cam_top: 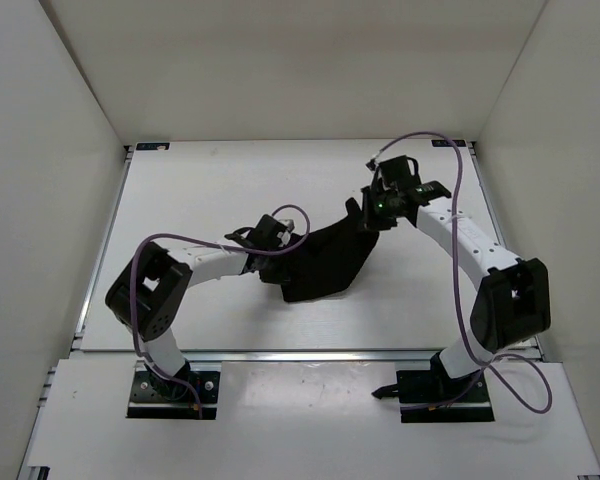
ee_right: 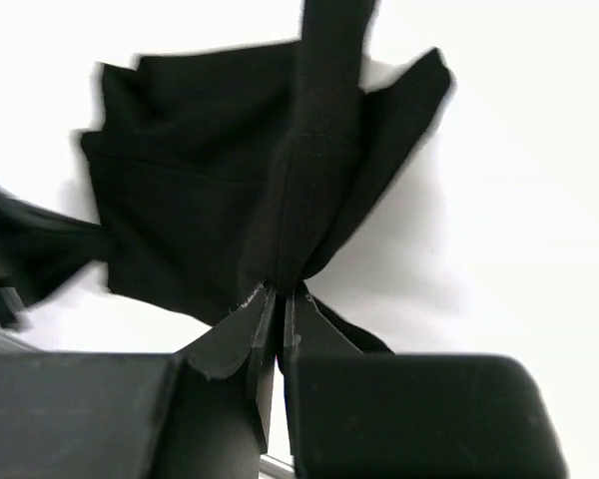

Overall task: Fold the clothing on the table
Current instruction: Fold the skirt

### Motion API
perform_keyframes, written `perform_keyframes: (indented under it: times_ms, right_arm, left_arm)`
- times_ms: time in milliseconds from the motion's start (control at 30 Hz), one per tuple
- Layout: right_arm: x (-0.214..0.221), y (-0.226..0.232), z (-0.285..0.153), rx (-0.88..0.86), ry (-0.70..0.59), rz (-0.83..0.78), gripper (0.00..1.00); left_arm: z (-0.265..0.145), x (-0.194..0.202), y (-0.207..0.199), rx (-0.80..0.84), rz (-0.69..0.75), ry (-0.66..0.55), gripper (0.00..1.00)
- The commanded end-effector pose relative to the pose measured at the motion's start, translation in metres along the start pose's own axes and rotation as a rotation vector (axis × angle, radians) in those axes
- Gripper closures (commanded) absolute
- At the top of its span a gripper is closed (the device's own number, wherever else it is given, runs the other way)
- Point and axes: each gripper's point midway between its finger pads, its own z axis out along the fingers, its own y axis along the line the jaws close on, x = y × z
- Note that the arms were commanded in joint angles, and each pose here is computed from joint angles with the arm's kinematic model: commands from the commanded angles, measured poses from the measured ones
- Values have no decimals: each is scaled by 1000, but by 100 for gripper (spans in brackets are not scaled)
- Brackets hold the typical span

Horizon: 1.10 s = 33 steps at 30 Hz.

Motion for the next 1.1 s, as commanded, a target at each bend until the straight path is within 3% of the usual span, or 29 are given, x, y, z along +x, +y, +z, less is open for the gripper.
perform_keyframes:
  times_ms: [0,400,967,1067]
  right_arm:
    - [4,19,-1,21,70,-102,100]
    - [60,107,32,-200,219,-240,100]
    - [94,158,59,-373,282,-218,99]
    - [81,155,57,-346,254,-202,62]
  left_arm:
    - [4,11,-18,65,14,84,100]
    - [9,-12,-28,177,-50,99,100]
    - [15,-4,-26,234,-104,141,100]
    - [12,-7,-21,224,-106,132,100]
